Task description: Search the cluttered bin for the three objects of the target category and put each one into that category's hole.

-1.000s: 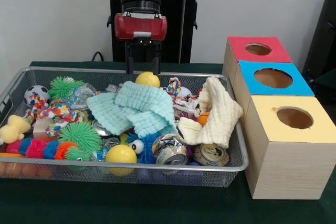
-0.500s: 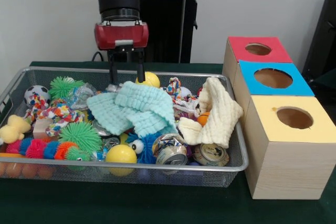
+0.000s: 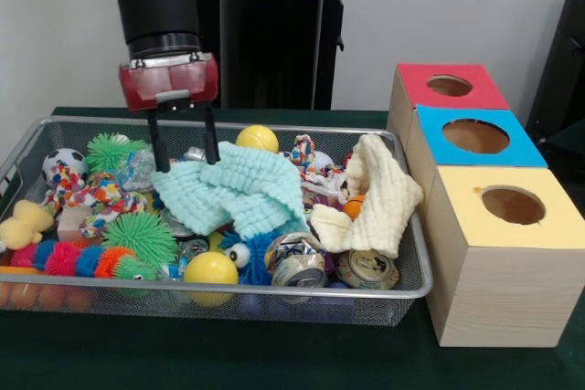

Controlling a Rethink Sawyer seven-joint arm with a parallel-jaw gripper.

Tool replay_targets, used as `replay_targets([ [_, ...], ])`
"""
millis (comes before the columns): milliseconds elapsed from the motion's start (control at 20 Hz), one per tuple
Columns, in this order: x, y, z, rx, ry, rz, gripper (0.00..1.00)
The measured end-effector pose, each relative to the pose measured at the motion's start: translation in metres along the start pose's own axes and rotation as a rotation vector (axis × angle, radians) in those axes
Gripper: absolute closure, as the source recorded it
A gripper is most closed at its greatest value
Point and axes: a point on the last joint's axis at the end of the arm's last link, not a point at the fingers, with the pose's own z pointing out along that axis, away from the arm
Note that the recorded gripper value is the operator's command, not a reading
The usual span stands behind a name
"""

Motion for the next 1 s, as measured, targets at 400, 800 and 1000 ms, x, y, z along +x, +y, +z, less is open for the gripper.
replay_targets([
  [400,-0.012,-0.015,0.006,-0.07,0.01,-0.1,0.0],
  [800,-0.036,-0.014,0.009,-0.059,-0.013,-0.247,0.0],
  [1000,-0.047,-0.014,0.007,-0.028,-0.003,-0.287,0.0],
])
